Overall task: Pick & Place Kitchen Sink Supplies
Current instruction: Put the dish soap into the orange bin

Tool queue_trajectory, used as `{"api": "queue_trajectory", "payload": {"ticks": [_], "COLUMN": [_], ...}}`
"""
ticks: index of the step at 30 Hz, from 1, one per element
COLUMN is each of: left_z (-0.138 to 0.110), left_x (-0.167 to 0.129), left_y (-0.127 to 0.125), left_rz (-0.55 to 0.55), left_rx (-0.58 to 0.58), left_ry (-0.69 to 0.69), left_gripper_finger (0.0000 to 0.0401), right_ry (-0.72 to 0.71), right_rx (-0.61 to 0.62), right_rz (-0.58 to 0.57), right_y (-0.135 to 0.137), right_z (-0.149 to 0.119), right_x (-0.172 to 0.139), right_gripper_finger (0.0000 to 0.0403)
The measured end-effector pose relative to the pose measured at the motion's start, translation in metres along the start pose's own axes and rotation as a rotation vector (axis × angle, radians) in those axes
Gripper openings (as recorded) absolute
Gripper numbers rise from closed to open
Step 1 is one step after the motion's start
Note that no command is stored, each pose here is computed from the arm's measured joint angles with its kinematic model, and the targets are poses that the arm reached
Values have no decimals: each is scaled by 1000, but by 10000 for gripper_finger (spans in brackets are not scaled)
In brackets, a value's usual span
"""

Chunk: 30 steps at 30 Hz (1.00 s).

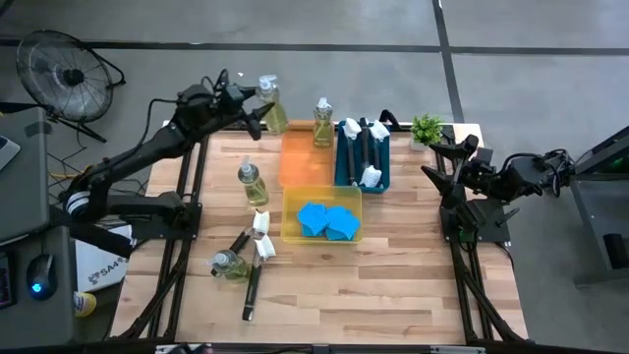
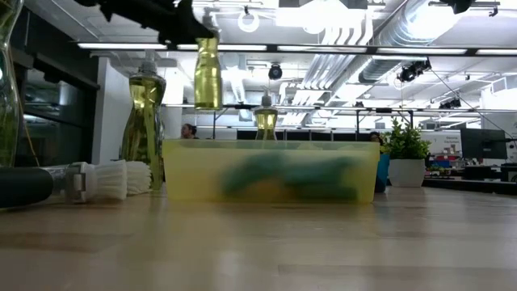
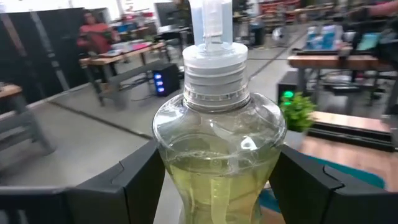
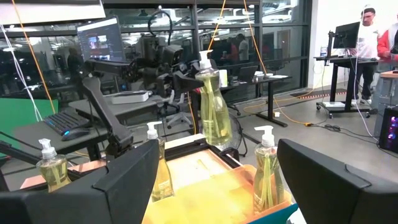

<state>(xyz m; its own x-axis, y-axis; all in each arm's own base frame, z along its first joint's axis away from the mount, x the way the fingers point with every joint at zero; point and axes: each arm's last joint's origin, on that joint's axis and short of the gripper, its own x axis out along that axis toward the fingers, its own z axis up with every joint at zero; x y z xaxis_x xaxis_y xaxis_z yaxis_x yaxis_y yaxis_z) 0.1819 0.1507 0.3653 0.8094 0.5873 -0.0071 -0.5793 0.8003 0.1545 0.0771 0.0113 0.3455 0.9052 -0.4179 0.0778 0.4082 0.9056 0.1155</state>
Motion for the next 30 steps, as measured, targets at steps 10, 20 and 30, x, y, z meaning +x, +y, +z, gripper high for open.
{"api": "queue_trajectory", "payload": {"ticks": [10,20,30], "left_z": [-3,-21,-52], "left_x": [22,40,79], "left_y": [-38,-80,-92], "left_rz": [-172,-297,-287], "left_rx": [6,46,49], "left_ry": [32,100,109], "left_gripper_finger": [248,248,248], "right_ry": [0,0,0], "right_rx": [0,0,0], "right_rz": [0,0,-1], "right_y": [0,0,0], "right_z": [0,0,0], "right_x": [0,0,0], "right_gripper_finger": [321,321,321]}}
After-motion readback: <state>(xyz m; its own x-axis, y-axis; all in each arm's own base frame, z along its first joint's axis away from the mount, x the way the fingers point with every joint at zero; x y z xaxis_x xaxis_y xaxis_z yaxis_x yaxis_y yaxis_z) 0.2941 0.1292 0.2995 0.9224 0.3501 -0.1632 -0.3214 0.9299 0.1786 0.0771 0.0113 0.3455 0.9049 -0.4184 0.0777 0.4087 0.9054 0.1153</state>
